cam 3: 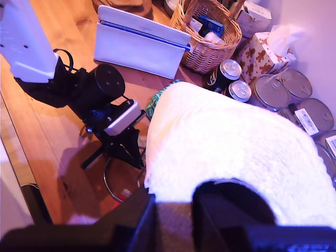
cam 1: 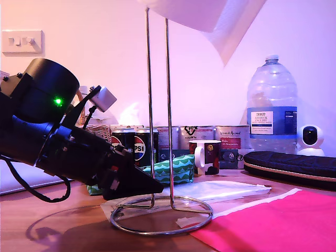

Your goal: Insert the paper towel roll into the metallic stand.

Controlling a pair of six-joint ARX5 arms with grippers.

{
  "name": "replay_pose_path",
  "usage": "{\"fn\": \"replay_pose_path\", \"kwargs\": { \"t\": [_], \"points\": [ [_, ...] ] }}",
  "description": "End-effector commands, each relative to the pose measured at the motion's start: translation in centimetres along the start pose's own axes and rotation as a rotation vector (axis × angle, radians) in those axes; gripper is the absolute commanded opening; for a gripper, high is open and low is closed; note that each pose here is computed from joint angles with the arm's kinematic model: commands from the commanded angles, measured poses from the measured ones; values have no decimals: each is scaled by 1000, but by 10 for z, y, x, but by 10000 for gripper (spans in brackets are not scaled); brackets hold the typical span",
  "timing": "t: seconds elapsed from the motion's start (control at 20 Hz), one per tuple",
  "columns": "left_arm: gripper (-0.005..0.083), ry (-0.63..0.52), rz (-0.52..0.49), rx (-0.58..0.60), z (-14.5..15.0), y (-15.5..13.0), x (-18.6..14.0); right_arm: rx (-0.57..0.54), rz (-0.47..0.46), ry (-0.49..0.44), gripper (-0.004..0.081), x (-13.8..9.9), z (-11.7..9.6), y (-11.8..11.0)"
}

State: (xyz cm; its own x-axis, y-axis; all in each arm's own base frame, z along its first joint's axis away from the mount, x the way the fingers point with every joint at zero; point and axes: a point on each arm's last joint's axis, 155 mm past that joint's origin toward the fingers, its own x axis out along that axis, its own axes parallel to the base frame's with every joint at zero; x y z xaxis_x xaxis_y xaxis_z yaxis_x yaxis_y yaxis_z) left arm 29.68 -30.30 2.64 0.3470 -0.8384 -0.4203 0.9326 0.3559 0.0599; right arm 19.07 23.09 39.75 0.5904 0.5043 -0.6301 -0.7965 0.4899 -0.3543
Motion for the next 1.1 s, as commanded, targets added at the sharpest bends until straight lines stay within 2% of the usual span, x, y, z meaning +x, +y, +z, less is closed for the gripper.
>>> {"fn": "replay_pose_path", "kwargs": {
  "t": [0.0, 0.2, 0.5, 0.85, 0.9, 1.05],
  "points": [
    [-24, 90, -21, -26, -34, -12, 0, -14, 10, 23, -12, 11, 0, 3],
    [-24, 117, -21, -5, -39, -15, 2, -22, 26, 4, -12, 7, 4, 5],
    [-24, 130, -6, 11, -42, -13, 2, 29, 49, -82, -12, -15, 21, 5],
    [-24, 137, 44, 31, -40, -4, 1, 68, 97, -96, -12, -18, 22, 13],
    [-24, 129, 38, 33, -38, -5, 0, 67, 90, -95, -12, -18, 22, 11],
    [-24, 108, 11, 28, -25, -10, -4, 67, -15, -90, -12, -25, 16, -9]
  ]
}}
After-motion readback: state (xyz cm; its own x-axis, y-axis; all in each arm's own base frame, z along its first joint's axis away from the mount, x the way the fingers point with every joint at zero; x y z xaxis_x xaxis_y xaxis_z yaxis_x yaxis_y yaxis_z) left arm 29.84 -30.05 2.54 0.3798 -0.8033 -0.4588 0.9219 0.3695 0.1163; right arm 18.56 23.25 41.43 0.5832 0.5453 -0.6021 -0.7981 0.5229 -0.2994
